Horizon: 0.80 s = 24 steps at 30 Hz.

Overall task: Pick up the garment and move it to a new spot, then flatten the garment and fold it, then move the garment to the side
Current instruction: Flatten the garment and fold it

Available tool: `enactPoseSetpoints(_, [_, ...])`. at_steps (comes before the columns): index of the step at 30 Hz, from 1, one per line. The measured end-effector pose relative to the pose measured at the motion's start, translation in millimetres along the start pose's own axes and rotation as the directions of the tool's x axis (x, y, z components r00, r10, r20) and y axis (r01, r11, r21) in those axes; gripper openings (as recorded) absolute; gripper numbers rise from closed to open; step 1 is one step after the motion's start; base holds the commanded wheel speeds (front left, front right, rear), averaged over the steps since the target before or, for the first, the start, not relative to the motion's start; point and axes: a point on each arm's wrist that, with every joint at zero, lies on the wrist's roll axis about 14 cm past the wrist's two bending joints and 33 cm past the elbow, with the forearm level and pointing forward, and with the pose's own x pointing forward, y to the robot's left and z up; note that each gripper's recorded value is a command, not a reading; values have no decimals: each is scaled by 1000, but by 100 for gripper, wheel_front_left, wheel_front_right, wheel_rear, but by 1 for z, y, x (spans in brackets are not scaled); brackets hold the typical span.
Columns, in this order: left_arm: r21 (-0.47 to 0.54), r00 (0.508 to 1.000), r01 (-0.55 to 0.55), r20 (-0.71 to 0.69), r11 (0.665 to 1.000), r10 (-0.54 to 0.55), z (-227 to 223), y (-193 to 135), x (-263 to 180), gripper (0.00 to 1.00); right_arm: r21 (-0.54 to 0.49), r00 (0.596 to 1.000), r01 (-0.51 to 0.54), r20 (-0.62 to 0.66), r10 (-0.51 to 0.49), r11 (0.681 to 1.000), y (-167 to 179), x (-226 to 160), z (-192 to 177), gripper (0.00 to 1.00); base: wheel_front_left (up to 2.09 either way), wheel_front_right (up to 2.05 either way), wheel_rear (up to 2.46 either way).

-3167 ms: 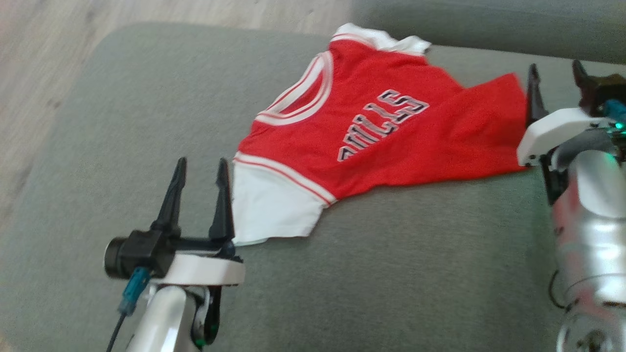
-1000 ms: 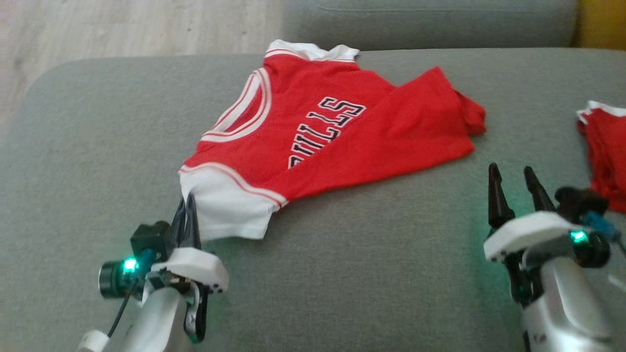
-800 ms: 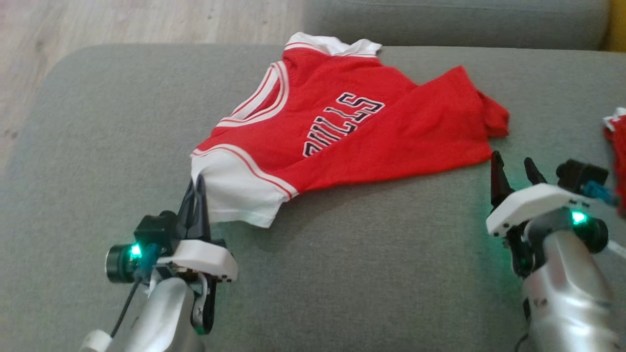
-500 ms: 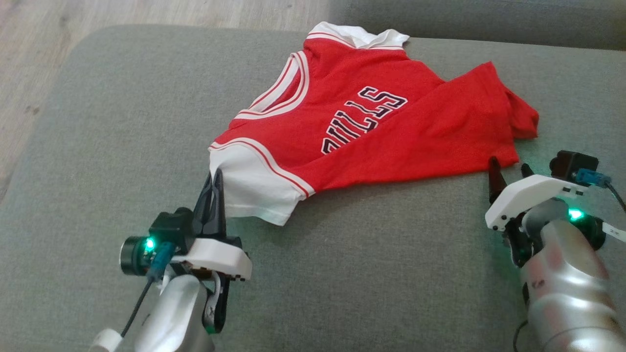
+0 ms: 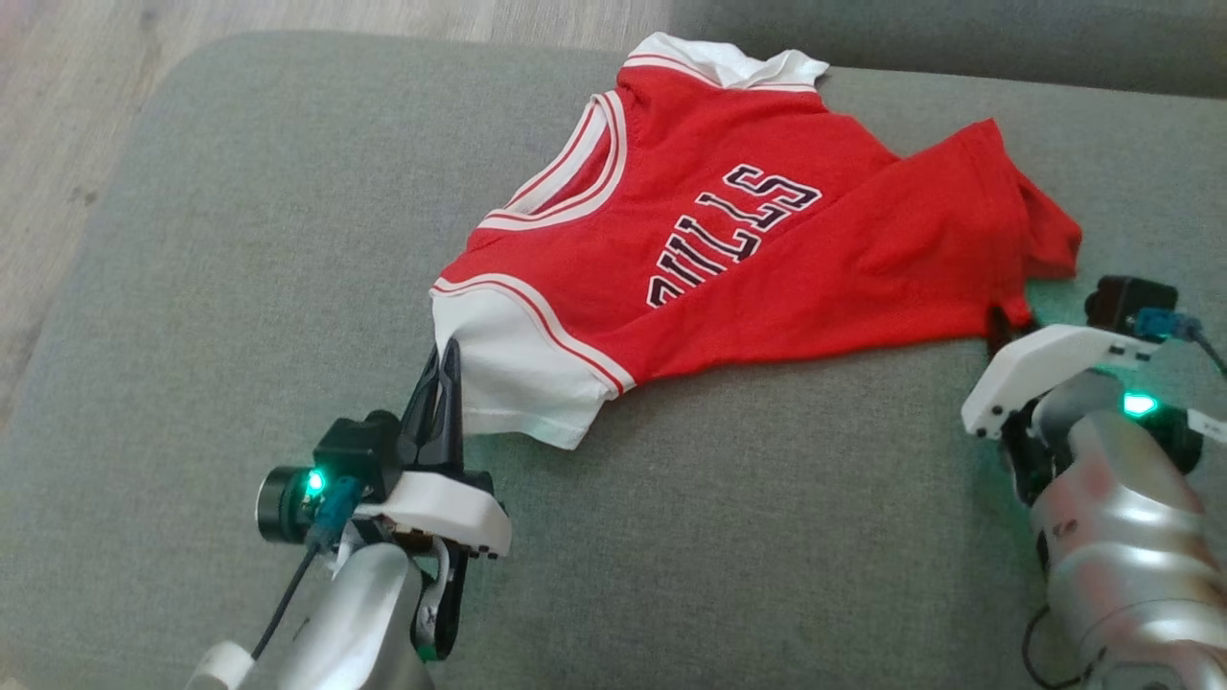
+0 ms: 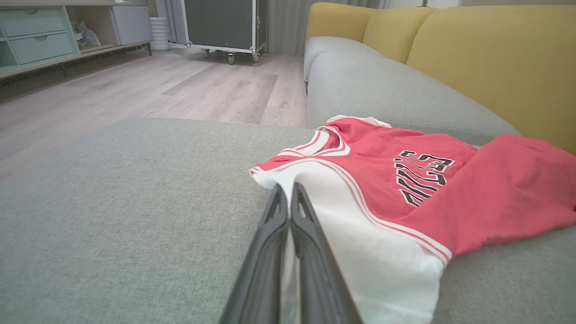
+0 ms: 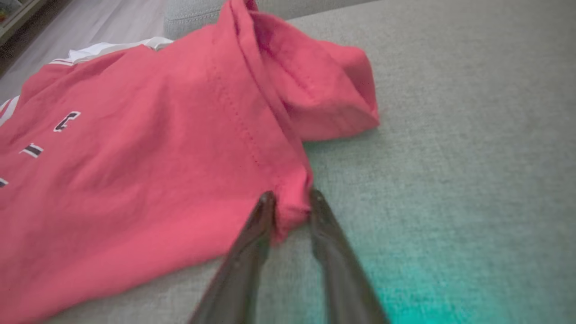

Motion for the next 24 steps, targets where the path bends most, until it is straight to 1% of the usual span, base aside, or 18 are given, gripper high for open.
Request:
enactPoseSetpoints(4, [-51,999,-28,14,998,29,6,6,-3,0,-6,1000,-14,2,14,1000,6,-10,-1,0,0,0,0])
enactPoseSetpoints(7, [-96,998,-40,36,995,44,14,9,-8,0,-3,999,-27,46,27,1000,11,-23,3,0,0,0,0])
enactPoseSetpoints(11, [-134,997,-37,61,990,45,21,10,-18,0,6,984,-54,170,52,999,19,-43,30,0,0,0,0])
enactPoseSetpoints(13, [-158,995,-32,90,987,47,30,12,-20,0,5,960,-85,268,80,996,26,-55,58,0,0,0,0])
enactPoseSetpoints(15, [-187,990,-15,134,982,41,47,12,-18,0,-1,921,-119,373,111,993,34,-70,89,0,0,0,0])
enactPoseSetpoints(17, [-203,980,23,196,979,17,71,7,-15,0,-12,872,-149,469,138,989,39,-89,119,0,0,0,0])
enactPoseSetpoints(20, [-230,955,93,297,969,-22,114,-4,-11,0,-42,783,-159,603,152,986,28,-123,163,0,0,0,0])
enactPoseSetpoints(22, [-238,922,150,384,960,-49,154,-12,-12,0,-63,716,-147,682,150,987,15,-150,191,0,0,0,0])
enactPoseSetpoints(24, [-234,874,209,480,949,-74,198,-20,-16,0,-93,647,-134,746,158,987,8,-177,217,0,0,0,0])
